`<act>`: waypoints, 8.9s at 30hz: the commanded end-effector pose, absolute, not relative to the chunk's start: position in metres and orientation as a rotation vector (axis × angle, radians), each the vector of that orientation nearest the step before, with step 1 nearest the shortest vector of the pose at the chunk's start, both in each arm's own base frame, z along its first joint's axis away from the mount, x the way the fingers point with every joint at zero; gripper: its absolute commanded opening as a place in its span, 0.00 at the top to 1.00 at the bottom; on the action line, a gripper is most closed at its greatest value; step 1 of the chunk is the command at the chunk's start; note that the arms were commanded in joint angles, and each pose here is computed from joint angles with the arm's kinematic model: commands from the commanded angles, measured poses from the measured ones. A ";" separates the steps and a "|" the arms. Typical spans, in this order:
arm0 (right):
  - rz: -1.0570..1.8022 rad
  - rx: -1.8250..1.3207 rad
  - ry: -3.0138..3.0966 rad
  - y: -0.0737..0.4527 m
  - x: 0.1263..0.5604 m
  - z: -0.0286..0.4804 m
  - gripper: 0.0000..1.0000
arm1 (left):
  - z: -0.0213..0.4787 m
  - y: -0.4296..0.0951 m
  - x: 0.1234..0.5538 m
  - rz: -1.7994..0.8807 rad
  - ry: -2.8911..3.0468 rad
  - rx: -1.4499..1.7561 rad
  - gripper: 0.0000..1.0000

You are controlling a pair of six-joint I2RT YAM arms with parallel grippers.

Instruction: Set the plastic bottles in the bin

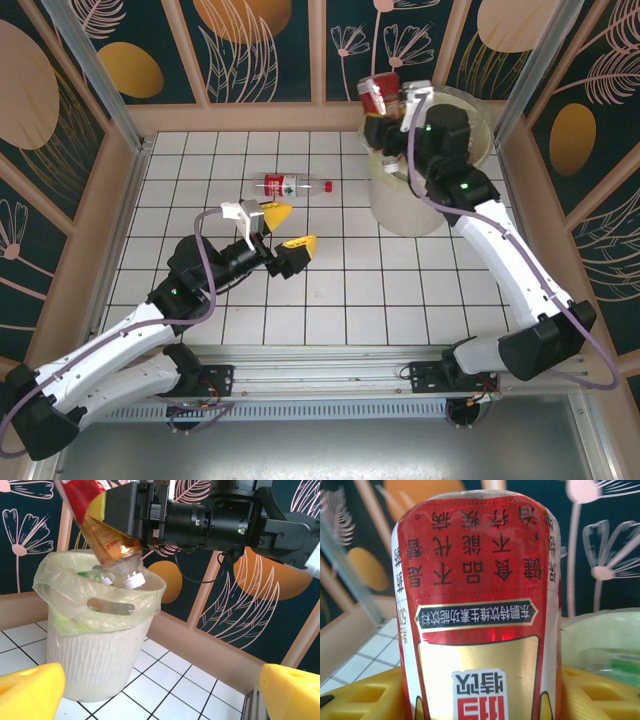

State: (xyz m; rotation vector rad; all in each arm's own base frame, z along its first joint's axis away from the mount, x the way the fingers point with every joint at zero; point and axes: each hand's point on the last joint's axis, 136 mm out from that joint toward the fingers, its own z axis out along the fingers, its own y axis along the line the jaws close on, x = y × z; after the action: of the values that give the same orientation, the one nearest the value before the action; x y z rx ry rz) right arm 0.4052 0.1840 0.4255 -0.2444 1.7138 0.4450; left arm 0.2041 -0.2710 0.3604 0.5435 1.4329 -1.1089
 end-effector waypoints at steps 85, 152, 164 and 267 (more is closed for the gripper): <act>0.415 0.050 2.080 0.010 0.479 0.309 0.62 | 0.340 -0.295 0.230 -0.932 1.601 0.681 0.01; 0.562 -0.266 1.800 0.123 0.350 0.388 0.34 | 0.270 -0.263 0.335 -0.386 1.851 0.763 0.01; 0.875 -0.271 1.753 0.148 0.257 0.330 0.28 | 0.204 -0.251 0.403 -0.181 1.955 0.958 0.01; 1.259 -0.022 1.876 0.179 0.237 0.250 0.12 | 0.165 -0.308 0.322 -0.916 2.180 0.460 0.43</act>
State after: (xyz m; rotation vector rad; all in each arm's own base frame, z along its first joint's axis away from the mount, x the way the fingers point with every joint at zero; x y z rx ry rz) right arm 0.2342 0.1695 0.2291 -0.0462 1.9652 1.1592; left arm 0.3323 -0.2924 0.1456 0.4955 2.2755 -0.7851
